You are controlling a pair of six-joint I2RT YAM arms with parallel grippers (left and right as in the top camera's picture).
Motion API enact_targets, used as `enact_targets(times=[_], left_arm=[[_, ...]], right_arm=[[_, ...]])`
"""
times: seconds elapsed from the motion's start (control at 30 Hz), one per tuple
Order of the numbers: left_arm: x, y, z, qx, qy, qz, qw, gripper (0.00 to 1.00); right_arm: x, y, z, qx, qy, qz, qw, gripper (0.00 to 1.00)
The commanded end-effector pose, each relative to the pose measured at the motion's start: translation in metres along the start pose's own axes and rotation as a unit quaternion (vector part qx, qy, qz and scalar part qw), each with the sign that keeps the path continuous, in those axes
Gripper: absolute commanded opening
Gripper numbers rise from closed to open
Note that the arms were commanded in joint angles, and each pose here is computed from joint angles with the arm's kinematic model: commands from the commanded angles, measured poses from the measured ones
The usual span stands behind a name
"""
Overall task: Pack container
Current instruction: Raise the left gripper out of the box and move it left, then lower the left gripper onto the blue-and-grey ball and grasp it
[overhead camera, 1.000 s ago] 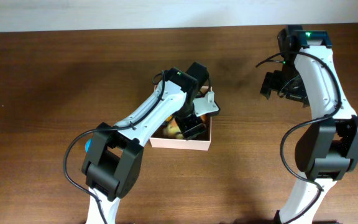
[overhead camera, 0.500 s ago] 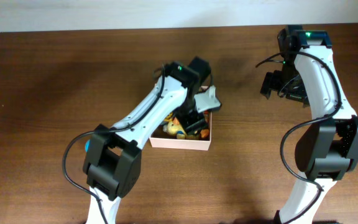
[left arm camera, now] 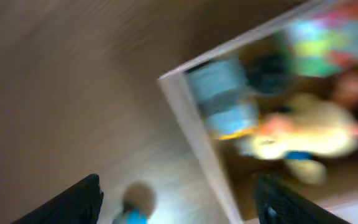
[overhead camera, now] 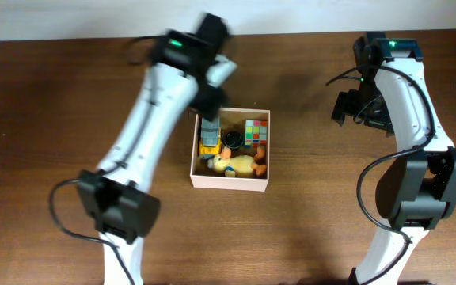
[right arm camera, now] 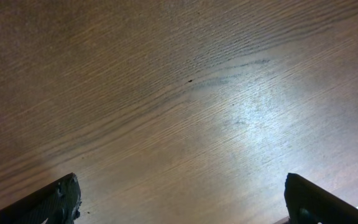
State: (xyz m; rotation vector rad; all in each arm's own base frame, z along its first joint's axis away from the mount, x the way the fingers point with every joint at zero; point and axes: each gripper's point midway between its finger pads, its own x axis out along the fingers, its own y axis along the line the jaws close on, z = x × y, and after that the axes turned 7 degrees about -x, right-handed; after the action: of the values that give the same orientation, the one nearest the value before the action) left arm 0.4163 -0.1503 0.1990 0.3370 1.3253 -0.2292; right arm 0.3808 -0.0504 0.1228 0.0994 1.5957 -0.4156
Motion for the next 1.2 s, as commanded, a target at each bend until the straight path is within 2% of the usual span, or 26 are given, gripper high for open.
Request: enact_targets(times=[0.0, 0.13, 0.23, 0.47, 0.67, 0.8, 1.0, 1.17], left_arm=[[0.0, 0.077, -0.015, -0.159, 0.016, 0.046, 0.986, 0.79], [0.008, 0.119, -0.041, -0.208, 0.053, 0.056, 0.975, 0.79], [0.022, 0.128, -0.06, -0.228, 0.089, 0.042, 0.969, 0.79], [0.061, 0.117, -0.105, -0.235, 0.186, 0.039, 0.953, 0.79], [0.096, 0.098, -0.162, -0.257, 0.29, 0.047, 0.921, 0.78], [0.104, 0.089, -0.187, -0.259, 0.334, 0.049, 0.905, 0.79], [0.114, 0.081, -0.214, -0.252, 0.374, 0.05, 0.891, 0.79], [0.117, 0.095, -0.218, -0.261, 0.371, 0.063, 0.889, 0.79]], right_arm=[[-0.001, 0.0, 0.0, 0.0, -0.002, 0.001, 1.0, 0.99], [-0.001, 0.0, 0.0, 0.0, -0.002, 0.001, 1.0, 0.99], [-0.001, 0.0, 0.0, 0.0, -0.002, 0.001, 1.0, 0.99], [-0.001, 0.0, 0.0, 0.0, -0.002, 0.001, 1.0, 0.99], [-0.001, 0.0, 0.0, 0.0, -0.002, 0.001, 1.0, 0.99], [-0.001, 0.0, 0.0, 0.0, -0.002, 0.001, 1.0, 0.99], [-0.001, 0.0, 0.0, 0.0, -0.002, 0.001, 1.0, 0.99], [-0.001, 0.0, 0.0, 0.0, -0.002, 0.001, 1.0, 0.99]])
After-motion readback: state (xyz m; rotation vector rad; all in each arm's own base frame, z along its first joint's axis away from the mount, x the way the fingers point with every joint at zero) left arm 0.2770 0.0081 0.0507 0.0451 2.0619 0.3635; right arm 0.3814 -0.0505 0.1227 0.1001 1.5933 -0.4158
